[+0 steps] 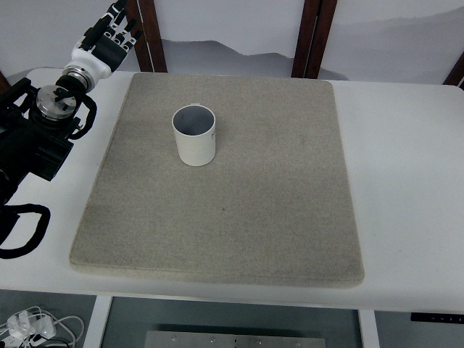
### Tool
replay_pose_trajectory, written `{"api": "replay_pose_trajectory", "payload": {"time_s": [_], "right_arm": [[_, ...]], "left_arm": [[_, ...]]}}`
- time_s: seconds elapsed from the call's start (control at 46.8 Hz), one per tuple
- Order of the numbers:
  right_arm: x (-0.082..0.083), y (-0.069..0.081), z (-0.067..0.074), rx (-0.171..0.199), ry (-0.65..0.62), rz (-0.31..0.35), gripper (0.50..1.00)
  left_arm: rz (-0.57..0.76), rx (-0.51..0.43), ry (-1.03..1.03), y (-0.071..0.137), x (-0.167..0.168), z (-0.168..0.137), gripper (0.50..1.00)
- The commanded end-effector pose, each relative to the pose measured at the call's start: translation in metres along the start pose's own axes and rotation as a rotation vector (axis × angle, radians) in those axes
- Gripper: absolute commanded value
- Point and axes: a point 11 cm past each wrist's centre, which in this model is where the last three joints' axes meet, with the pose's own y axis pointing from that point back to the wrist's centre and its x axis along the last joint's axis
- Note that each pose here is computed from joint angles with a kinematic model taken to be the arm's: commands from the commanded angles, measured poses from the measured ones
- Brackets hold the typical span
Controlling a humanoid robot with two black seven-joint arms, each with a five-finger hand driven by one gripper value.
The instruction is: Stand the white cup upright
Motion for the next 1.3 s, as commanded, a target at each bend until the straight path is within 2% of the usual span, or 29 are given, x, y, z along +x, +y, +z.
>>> {"api": "replay_pose_trajectory", "payload": {"time_s": [0.0,0.107,0.214,0.385,0.534,0.662,1.047,1.282], "right_arm": [[0.0,0.0,0.0,0.0,0.001,0.0,0.952],[0.0,0.0,0.0,0.0,-0.001,0.0,0.952],[0.0,0.0,0.0,0.0,0.001,0.0,0.952],[0.001,0.0,0.0,0.0,0.005,0.005,0.952],[-0.004,0.0,0.0,0.001,0.006,-0.017,0.952],[-0.001,0.0,-0.001,0.002,0.012,-0.004,0.952],[-0.001,0.0,-0.002,0.003,-0.003,-0.005,0.952],[0.0,0.0,0.003,-0.004,-0.003,0.0,0.952]], "left_arm": [[-0.006,-0.003,0.061,0.001,0.0,0.002,0.996],[-0.011,0.004,0.091,0.001,0.0,0.003,0.996],[-0.019,-0.031,0.202,0.002,0.001,0.011,0.996],[-0.037,0.03,0.221,0.003,0.003,-0.006,0.996],[-0.062,0.033,0.185,0.004,0.003,-0.009,0.994],[-0.069,0.075,0.018,0.005,0.003,-0.019,0.994],[-0.042,0.016,-0.129,0.008,0.015,0.002,0.994],[-0.036,0.007,-0.14,0.009,0.016,0.009,0.994]]}}
